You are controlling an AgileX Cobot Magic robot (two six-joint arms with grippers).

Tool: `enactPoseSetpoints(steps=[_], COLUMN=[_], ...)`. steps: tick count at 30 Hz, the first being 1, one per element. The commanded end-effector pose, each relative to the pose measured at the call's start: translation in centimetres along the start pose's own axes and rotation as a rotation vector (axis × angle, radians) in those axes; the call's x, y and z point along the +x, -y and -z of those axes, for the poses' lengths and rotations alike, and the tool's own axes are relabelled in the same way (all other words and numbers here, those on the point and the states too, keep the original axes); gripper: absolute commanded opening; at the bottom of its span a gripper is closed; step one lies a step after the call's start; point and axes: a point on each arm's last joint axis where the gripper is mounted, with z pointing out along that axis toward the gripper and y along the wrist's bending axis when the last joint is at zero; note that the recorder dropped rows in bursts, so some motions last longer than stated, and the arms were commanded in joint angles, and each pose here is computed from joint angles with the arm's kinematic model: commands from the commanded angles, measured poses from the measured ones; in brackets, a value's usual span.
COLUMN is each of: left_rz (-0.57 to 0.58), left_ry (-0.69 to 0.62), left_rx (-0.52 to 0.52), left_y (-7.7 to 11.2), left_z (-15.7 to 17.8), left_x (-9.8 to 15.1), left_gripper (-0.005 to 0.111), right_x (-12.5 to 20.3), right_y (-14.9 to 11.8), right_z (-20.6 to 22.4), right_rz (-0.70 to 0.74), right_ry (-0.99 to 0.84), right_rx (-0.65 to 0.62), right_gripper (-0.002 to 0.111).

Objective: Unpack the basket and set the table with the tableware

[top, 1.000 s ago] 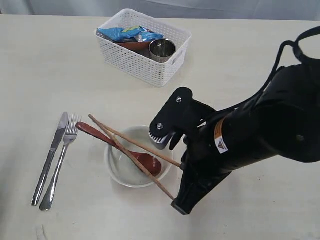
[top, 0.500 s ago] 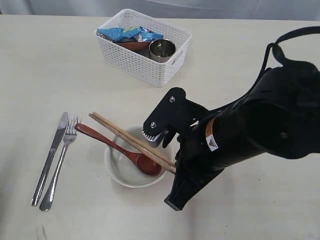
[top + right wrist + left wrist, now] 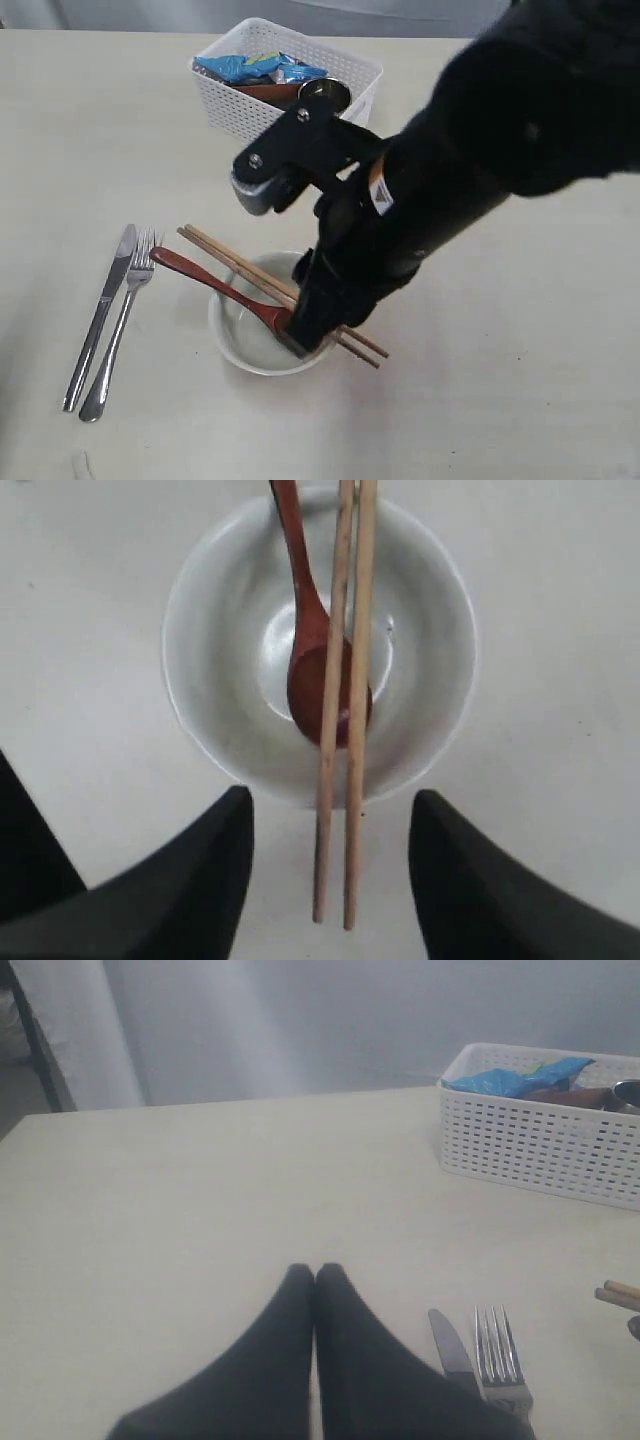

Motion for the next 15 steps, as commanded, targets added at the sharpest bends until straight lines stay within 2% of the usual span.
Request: enactPoseSetpoints(steps=[1, 6, 15], left_rz=[0.003, 0.003, 0.005], left_ry=[0.003, 0.003, 0.003], left_rx=[-0.001, -0.001, 0.000], left_y=[0.0, 0.0, 0.0], left_z=[0.0, 0.0, 0.0], left_x=[0.1, 0.1, 0.1], left_gripper=[0.000, 0.000, 0.000], right_x=[-3.2, -5.5, -5.6], right_y=[0.2, 0.2, 0.6], right_z=[-0.6, -3.2, -7.6], right_rz=[-0.002, 0.029, 0.056], right_ry=[-0.061, -0.136, -0.228], right_rx=[-0.041, -0.085, -0.073], right_gripper=[0.048, 0.048, 0.048])
